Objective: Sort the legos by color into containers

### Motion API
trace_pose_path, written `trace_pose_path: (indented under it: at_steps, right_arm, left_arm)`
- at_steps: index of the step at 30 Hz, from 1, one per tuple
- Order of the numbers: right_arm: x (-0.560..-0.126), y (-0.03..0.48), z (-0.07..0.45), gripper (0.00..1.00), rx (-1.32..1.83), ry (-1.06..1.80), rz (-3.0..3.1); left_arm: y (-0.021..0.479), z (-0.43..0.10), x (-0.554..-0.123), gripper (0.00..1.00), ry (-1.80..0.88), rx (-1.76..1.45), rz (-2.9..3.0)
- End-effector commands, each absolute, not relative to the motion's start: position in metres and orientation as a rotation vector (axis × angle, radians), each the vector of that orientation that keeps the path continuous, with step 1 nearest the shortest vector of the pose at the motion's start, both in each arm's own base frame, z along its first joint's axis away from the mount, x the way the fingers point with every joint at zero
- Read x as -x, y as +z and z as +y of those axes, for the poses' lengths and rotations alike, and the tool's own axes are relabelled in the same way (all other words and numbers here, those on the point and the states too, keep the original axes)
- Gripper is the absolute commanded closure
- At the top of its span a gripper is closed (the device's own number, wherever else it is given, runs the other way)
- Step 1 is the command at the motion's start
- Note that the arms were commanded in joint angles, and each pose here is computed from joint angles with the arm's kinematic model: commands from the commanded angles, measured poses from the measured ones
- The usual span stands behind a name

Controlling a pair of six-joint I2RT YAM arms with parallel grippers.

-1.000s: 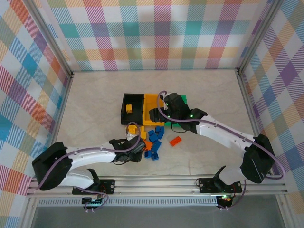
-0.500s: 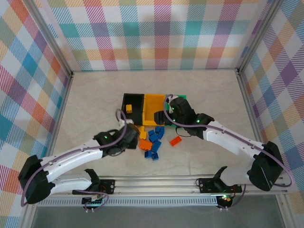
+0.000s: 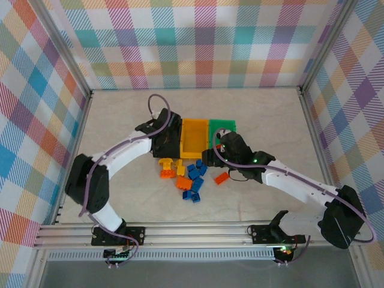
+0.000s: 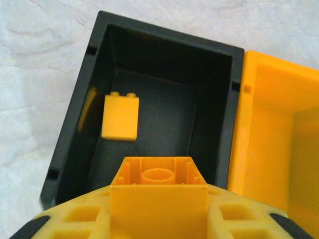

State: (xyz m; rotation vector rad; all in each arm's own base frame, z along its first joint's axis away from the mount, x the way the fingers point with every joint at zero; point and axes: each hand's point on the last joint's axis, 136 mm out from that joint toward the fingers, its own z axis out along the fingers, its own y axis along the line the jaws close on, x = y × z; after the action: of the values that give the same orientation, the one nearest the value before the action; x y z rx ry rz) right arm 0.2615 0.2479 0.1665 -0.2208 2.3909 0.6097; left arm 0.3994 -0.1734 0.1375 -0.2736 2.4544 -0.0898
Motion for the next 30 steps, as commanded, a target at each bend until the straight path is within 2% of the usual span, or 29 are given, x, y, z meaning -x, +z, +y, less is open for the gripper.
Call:
trace_pose_path:
  at_steps: [1, 6, 12, 19, 20, 24, 30]
  right_arm:
    - [-0.254, 0.160, 0.243, 0.24, 0.200, 0.637, 2.420]
    - [-0.247, 0.153, 0.245, 0.23, 0.211, 0.667, 2.449]
    - [-0.243, 0.145, 0.243, 0.22, 0.201, 0.656, 2.484]
    - [-0.226, 0.124, 0.259, 0.22, 0.295, 0.716, 2.565]
    - [-0.221, 0.119, 0.265, 0.22, 0.329, 0.720, 2.578]
    - [-0.194, 0.098, 0.292, 0.22, 0.498, 0.693, 2.632]
    - [-0.165, 0.071, 0.316, 0.22, 0.661, 0.619, 2.672]
  left_arm:
    - [0.139, -0.171, -0.422, 0.66, -0.076, 0.286, 2.452]
    - [0.132, -0.181, -0.432, 0.52, -0.092, 0.284, 2.485]
    - [0.165, -0.194, -0.429, 0.29, -0.208, 0.277, 2.437]
    - [0.222, -0.221, -0.376, 0.07, -0.455, 0.193, 2.334]
    - [0.226, -0.224, -0.366, 0.00, -0.484, 0.180, 2.323]
    - [0.225, -0.216, -0.320, 0.00, -0.507, 0.147, 2.313]
    - [0.205, -0.175, -0.264, 0.00, -0.481, 0.175, 2.328]
